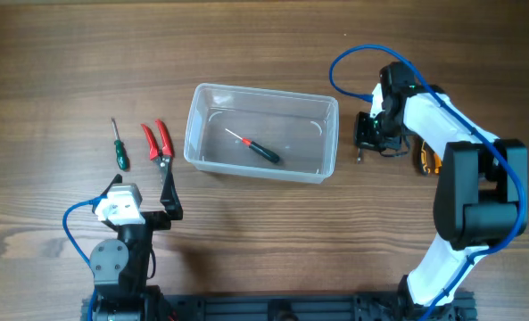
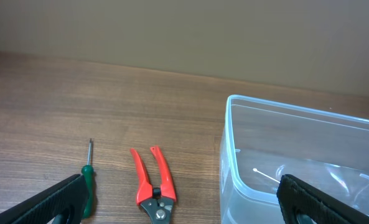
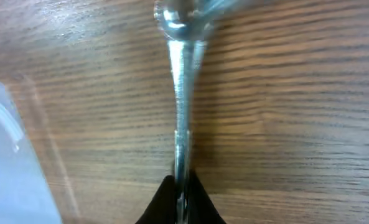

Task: Pack container
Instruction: 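Carry the wrench into the container and open the right gripper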

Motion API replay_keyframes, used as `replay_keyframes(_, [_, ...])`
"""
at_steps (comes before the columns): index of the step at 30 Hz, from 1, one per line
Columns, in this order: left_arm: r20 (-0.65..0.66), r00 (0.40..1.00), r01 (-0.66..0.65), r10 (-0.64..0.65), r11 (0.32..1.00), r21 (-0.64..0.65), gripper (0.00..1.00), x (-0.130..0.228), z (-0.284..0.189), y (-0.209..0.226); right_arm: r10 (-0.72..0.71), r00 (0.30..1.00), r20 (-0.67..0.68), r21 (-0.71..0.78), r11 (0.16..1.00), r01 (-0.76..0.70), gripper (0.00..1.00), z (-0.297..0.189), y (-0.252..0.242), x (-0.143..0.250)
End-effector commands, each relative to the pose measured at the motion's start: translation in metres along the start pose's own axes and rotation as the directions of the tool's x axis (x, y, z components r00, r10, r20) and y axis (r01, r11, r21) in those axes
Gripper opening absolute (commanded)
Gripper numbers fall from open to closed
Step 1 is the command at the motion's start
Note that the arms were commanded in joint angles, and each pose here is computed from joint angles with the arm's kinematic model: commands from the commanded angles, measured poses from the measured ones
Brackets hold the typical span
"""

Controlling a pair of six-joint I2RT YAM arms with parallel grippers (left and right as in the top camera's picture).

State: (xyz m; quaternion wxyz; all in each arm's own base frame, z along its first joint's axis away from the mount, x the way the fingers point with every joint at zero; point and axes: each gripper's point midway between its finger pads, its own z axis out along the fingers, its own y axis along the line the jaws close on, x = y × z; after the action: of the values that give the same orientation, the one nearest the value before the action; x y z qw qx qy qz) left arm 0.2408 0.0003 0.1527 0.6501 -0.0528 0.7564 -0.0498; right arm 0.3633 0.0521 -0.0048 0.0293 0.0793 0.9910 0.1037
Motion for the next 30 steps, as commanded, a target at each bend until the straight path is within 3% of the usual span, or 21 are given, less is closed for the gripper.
replay_keyframes(1, [0.005,1.0,0.017,-0.017,1.0,-0.008,1.0,0.0,0.0,0.002,-0.021,0.997,-0.072,0.023,0.999,0.023,0.05,0.016,-0.008,0.019])
replay_keyframes(8, [0.005,1.0,0.017,-0.017,1.0,-0.008,1.0,0.0,0.0,0.002,-0.03,0.999,-0.04,0.049,0.998,0.032,0.04,0.002,-0.008,0.008])
replay_keyframes(12, [0.005,1.0,0.017,-0.017,1.0,-0.008,1.0,0.0,0.0,0.002,-0.109,0.985,0.136,0.073,0.992,0.1,0.04,-0.059,0.005,-0.033])
replay_keyframes(16, [0.005,1.0,0.017,-0.017,1.0,-0.008,1.0,0.0,0.0,0.002,-0.277,0.903,0.329,0.101,0.961,0.258,0.04,-0.137,0.026,-0.058])
replay_keyframes(19, [0.005,1.0,0.017,-0.017,1.0,-0.008,1.0,0.0,0.0,0.002,-0.481,0.756,0.443,0.076,0.861,0.503,0.04,-0.188,0.062,-0.055])
replay_keyframes(21, [0.005,1.0,0.017,-0.017,1.0,-0.008,1.0,0.0,0.0,0.002,-0.499,0.719,0.483,0.056,0.838,0.543,0.04,-0.206,0.077,-0.048])
replay_keyframes(25, [0.005,1.0,0.017,-0.017,1.0,-0.008,1.0,0.0,0.0,0.002,-0.652,0.587,0.48,0.046,0.687,0.725,0.04,-0.209,0.124,-0.017])
replay_keyframes(27, [0.005,1.0,0.017,-0.017,1.0,-0.008,1.0,0.0,0.0,0.002,-0.793,0.416,0.445,0.092,0.503,0.86,0.04,-0.199,0.16,0.009])
replay_keyframes(30, [0.005,1.0,0.017,-0.017,1.0,-0.008,1.0,0.0,0.0,0.002,-0.869,0.201,0.453,0.142,0.292,0.946,0.04,-0.196,0.203,0.032])
